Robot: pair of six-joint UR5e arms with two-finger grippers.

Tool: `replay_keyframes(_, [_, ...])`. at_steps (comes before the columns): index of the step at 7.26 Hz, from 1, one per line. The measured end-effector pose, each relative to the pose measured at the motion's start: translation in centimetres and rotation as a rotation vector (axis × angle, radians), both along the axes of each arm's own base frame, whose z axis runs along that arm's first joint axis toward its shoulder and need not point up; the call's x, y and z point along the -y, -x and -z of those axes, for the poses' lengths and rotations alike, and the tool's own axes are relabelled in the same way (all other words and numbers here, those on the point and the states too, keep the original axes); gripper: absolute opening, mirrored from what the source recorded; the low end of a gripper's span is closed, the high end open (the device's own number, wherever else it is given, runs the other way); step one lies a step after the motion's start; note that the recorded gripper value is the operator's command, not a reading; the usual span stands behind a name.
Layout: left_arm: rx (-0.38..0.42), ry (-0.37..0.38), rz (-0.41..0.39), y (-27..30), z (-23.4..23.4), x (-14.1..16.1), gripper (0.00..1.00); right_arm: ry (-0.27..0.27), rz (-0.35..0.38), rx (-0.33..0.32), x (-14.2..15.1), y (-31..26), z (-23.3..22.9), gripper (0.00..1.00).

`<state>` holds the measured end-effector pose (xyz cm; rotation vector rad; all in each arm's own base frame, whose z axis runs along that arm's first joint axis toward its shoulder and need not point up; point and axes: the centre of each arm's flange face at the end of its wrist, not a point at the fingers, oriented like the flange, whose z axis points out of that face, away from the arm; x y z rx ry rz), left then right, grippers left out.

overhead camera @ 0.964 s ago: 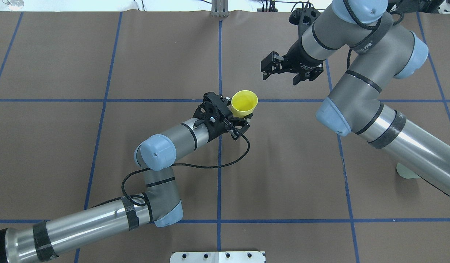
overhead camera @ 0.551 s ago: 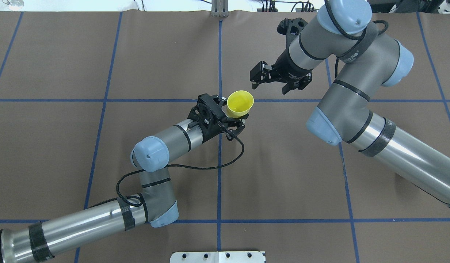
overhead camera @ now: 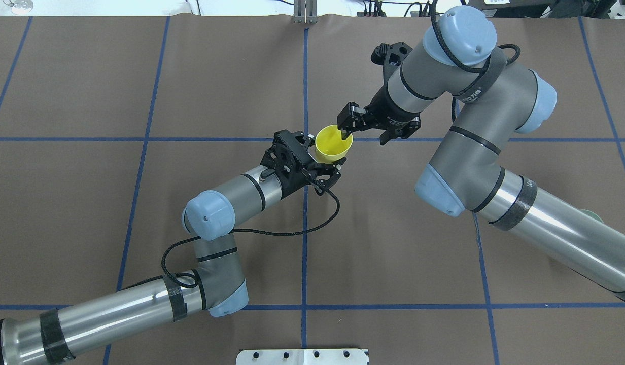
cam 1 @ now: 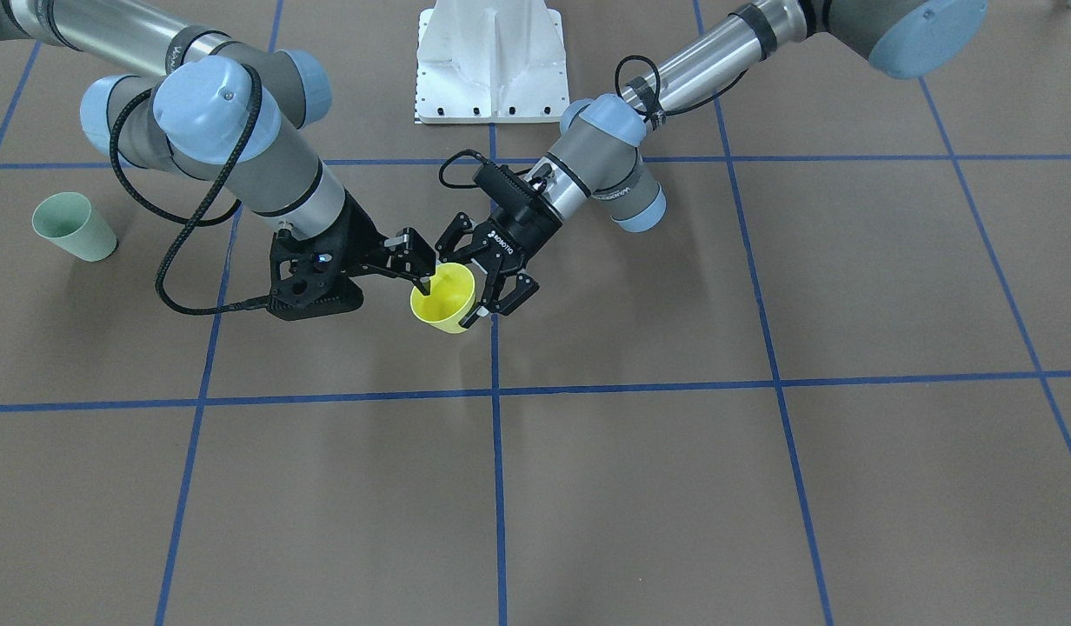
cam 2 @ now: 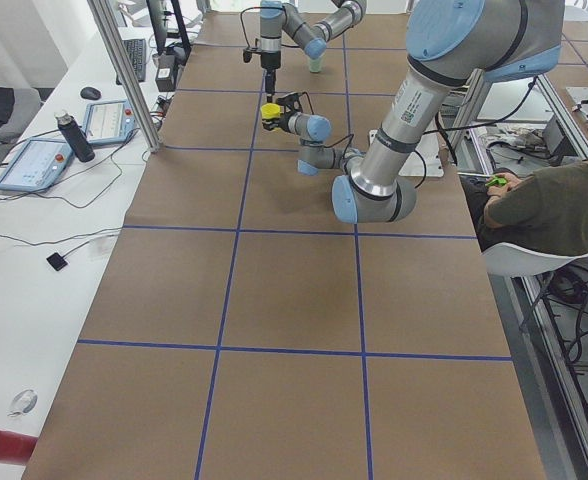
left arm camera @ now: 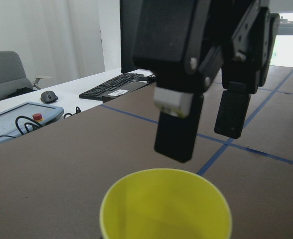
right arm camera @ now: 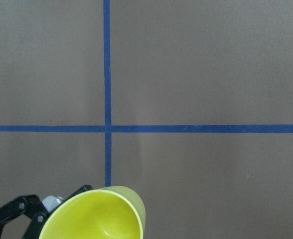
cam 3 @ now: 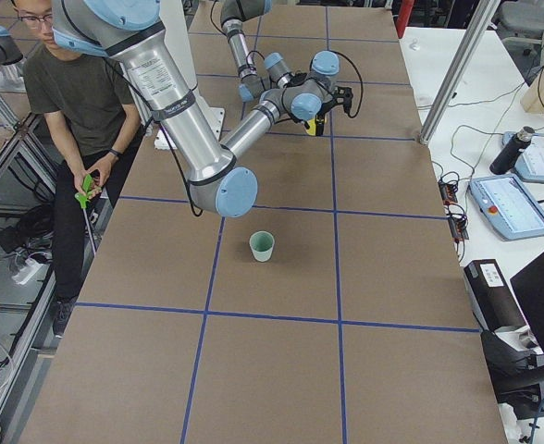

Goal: Transfer and stack yellow cup on green cup

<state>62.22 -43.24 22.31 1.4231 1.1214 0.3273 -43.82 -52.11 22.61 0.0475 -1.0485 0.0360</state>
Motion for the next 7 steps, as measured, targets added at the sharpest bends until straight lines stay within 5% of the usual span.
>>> replay_keyframes(7, [-0.008, 0.002, 0.001, 0.0, 0.2, -0.2, 0.44, -0.013, 0.010, -0.002, -0.8, 1.5, 0.4, 0.57])
